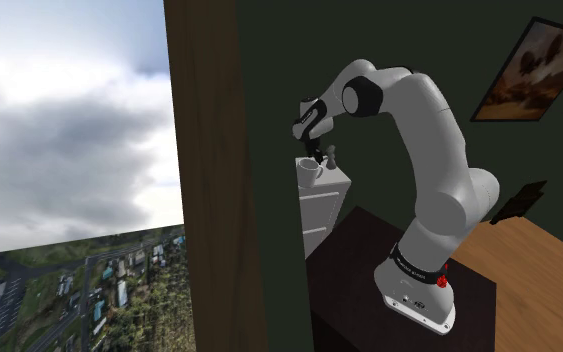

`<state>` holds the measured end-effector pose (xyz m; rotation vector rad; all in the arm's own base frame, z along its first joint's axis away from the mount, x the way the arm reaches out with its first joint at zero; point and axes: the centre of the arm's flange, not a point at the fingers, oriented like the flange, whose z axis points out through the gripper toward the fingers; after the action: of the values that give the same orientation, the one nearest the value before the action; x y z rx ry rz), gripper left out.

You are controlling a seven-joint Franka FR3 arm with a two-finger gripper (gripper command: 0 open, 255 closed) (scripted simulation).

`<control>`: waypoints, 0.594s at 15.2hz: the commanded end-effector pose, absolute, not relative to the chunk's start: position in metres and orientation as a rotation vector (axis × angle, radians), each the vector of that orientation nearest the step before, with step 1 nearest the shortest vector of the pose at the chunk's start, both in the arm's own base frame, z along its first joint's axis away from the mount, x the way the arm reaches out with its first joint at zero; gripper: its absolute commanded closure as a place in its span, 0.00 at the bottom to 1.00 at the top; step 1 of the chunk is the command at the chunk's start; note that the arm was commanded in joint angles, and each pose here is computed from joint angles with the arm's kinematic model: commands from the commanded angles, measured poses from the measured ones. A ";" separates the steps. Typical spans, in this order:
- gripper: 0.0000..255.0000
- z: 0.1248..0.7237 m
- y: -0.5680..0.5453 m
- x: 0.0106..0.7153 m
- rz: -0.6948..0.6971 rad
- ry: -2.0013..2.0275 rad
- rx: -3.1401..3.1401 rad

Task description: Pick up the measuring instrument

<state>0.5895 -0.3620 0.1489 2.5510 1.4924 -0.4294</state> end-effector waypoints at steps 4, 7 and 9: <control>1.00 0.143 -0.360 0.589 -0.429 1.492 2.551; 1.00 0.143 -0.360 0.589 -0.429 1.492 2.551; 1.00 0.143 -0.360 0.589 -0.429 1.492 2.551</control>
<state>0.5893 -0.3603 0.1430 2.5506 1.4925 -0.4286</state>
